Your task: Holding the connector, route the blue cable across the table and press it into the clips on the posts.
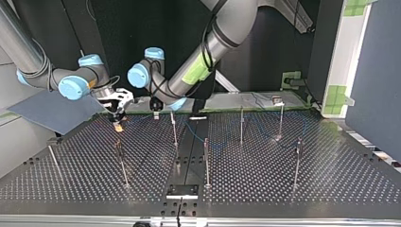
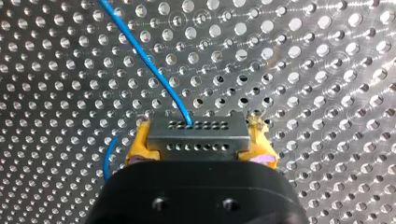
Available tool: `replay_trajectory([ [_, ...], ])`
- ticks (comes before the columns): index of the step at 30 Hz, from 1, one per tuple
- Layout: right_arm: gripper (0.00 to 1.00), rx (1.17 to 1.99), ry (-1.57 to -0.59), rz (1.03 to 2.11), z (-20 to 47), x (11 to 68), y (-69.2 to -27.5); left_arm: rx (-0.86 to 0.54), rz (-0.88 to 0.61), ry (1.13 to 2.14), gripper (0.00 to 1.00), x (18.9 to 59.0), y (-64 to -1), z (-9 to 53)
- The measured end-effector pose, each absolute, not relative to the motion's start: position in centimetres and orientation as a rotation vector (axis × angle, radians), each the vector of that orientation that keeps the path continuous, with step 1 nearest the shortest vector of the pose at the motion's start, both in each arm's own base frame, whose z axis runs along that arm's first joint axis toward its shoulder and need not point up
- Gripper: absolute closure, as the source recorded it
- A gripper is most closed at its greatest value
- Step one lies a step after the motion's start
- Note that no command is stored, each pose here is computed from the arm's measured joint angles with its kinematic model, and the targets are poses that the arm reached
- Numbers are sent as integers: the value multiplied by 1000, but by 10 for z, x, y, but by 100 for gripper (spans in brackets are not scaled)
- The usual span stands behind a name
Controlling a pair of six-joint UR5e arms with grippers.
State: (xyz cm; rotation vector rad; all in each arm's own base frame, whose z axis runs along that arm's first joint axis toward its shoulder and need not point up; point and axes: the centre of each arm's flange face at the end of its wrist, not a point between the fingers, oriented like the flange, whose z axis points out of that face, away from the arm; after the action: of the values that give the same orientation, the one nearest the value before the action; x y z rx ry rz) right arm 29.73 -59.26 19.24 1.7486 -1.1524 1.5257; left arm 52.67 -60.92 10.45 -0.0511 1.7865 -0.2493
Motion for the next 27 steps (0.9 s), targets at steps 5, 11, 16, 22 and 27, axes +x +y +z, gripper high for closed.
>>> replay_trajectory([
  [5,100,1749,-1152,1526,192,297,-593,-64,-268,1760,73,529,-619,116],
  [11,100,1750,-1152,1527,193,297,-593,-91,-264,1733,99,529,-627,135],
  [16,100,1750,-1149,1531,195,298,-594,-106,-235,1735,99,528,-624,139],
  [22,100,1757,-1147,1525,203,298,-597,-117,-192,1749,99,524,-617,146],
  [27,100,1761,-1145,1521,220,298,-595,-111,-187,1749,99,516,-614,165],
])
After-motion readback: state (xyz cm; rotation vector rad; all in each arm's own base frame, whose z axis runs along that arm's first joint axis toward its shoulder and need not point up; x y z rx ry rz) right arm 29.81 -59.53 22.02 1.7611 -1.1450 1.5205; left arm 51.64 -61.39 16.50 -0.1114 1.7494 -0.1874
